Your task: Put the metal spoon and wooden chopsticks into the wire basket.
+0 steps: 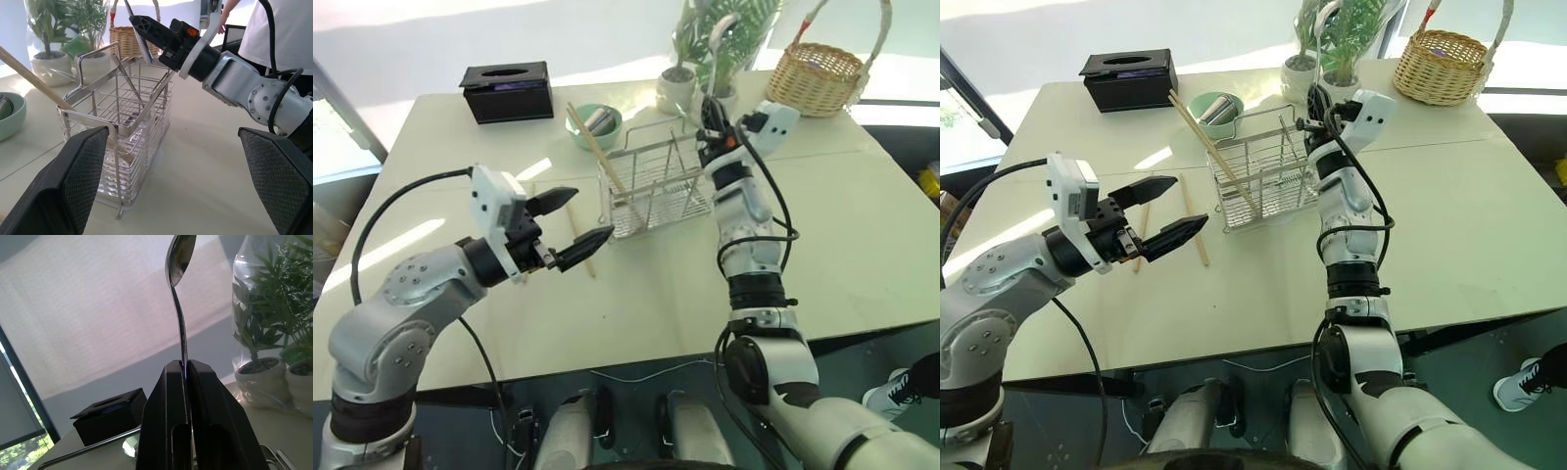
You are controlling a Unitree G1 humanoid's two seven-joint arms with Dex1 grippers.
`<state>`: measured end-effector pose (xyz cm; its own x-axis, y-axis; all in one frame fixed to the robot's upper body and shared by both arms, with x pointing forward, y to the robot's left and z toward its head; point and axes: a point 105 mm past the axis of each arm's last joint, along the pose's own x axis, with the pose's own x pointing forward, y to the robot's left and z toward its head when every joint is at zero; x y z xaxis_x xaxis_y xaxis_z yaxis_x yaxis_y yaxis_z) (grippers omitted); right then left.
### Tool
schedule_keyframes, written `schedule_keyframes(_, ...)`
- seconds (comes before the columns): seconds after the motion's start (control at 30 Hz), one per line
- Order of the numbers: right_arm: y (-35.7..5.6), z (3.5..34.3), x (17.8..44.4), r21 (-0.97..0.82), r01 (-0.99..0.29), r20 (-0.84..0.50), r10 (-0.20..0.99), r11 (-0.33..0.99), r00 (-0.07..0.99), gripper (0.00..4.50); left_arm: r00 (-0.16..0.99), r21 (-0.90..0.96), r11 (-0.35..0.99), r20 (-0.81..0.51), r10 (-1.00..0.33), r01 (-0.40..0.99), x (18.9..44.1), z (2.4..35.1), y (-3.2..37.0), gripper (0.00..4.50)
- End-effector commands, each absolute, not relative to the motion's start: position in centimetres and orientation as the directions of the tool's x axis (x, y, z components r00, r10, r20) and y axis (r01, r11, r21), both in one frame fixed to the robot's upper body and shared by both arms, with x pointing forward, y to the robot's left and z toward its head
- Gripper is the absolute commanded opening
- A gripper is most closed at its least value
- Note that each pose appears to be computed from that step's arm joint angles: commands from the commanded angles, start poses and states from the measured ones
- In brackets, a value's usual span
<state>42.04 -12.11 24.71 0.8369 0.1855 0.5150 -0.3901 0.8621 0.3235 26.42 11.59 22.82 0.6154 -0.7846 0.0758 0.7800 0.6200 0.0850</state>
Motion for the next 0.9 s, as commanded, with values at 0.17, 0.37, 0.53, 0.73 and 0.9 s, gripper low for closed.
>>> schedule_keyframes(0.17,-12.0,25.2,40.6,0.325,-0.398,0.543,0.175,0.858,0.821,0.07,0.608,0.119,0.617,0.105,-0.787,0.778,26.1,23.9,11.6,4.5)
schedule_keyframes(0.37,-12.6,24.7,40.1,0.322,-0.377,0.538,0.16,0.868,0.828,0.97,0.602,0.119,0.612,0.11,-0.791,0.782,26.3,23.9,11.5,4.5)
schedule_keyframes(0.53,-12.9,24.5,39.9,0.319,-0.351,0.529,0.141,0.88,0.837,2.92,0.599,0.117,0.609,0.113,-0.793,0.784,26.4,24.0,11.5,4.5)
schedule_keyframes(0.73,-13.7,24.6,39.5,0.306,-0.326,0.528,0.126,0.894,0.84,2.92,0.603,0.113,0.614,0.116,-0.789,0.781,26.6,24.0,11.6,4.5)
schedule_keyframes(0.9,-14.8,27.3,38.0,0.232,-0.329,0.56,0.15,0.915,0.815,2.92,0.692,0.094,0.706,0.143,-0.707,0.702,27.6,23.7,13.4,4.5)
